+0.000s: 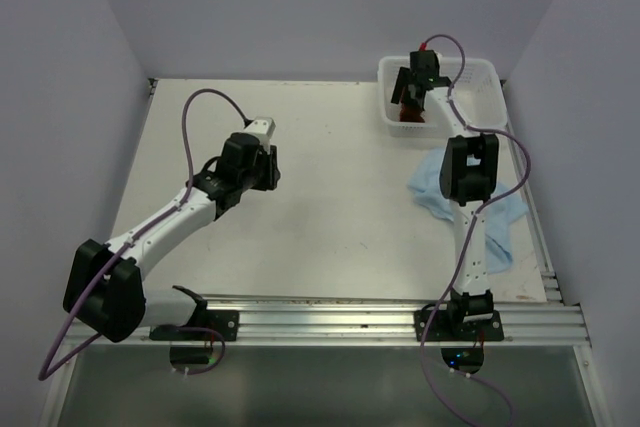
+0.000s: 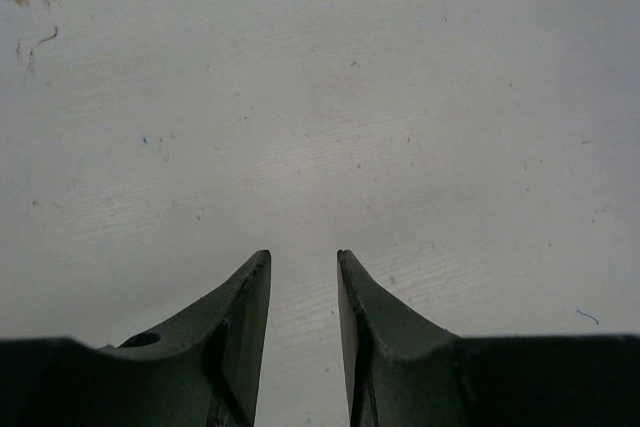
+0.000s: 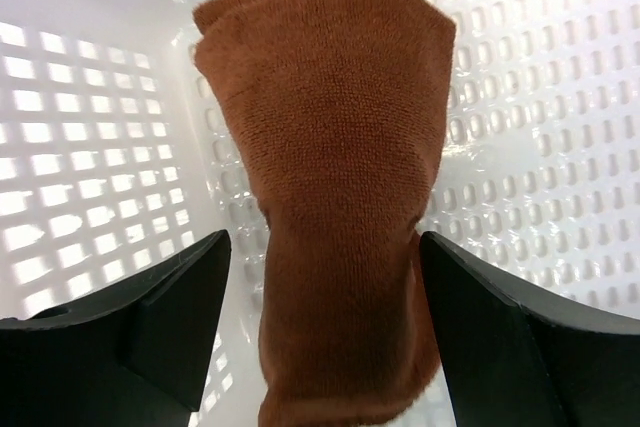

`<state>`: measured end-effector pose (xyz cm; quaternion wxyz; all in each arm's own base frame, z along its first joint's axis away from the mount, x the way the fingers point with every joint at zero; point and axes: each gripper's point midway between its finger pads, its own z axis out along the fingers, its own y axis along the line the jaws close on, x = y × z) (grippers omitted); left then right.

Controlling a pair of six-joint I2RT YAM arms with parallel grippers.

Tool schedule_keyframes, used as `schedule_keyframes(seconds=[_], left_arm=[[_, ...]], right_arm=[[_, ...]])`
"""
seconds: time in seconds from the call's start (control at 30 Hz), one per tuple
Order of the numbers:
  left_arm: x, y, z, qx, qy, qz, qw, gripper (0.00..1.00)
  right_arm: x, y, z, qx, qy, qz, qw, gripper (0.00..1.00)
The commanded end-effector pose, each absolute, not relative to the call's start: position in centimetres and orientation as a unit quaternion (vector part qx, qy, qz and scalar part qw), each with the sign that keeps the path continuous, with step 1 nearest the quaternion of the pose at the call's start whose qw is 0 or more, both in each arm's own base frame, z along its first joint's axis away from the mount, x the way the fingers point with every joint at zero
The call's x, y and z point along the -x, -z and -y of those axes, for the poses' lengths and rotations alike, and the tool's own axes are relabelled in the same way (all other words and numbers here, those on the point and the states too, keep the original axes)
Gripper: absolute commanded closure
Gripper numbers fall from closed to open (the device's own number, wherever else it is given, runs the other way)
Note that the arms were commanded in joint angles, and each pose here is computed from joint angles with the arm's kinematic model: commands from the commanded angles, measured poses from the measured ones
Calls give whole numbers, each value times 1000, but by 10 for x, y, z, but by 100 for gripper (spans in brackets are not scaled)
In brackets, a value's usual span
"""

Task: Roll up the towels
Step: Place the rolled towel into the container, then move the towel to the center of the board

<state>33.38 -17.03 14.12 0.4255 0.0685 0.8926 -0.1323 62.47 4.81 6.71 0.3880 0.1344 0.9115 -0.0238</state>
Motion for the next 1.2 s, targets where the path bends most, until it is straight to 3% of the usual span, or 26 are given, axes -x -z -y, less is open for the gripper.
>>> schedule_keyframes(seconds=[0.0, 0.33, 0.57, 0.63, 0.77, 0.83, 0.9, 1.0, 1.17], left_arm=[[-337, -160, 174, -85, 151, -876, 450, 63], [-334, -169, 175, -95, 157, -869, 459, 60], [-332, -182, 169, -93, 150, -860, 480, 59], [-332, -187, 166, -90, 146, -856, 487, 59], [-332, -194, 161, -86, 139, -851, 499, 59], [-333, -199, 159, -82, 137, -848, 505, 59], [-331, -199, 159, -83, 138, -848, 505, 58], [-330, -202, 160, -82, 143, -846, 507, 58], [-327, -206, 161, -83, 151, -843, 510, 58]], right_arm=[[-628, -169, -44, -145, 10, -871, 469, 20], [-602, -239, -47, -135, 18, -822, 552, 18], [-555, -271, -79, -85, 40, -813, 575, 20], [-533, -296, -92, -66, 63, -800, 593, 22], [-479, -290, -96, -56, 86, -812, 575, 32], [-447, -302, -86, -92, 75, -805, 581, 43], [-415, -269, -75, -101, 84, -825, 549, 52], [-369, -235, -58, -124, 83, -844, 515, 57], [-320, -164, -51, -122, 85, -890, 432, 53]])
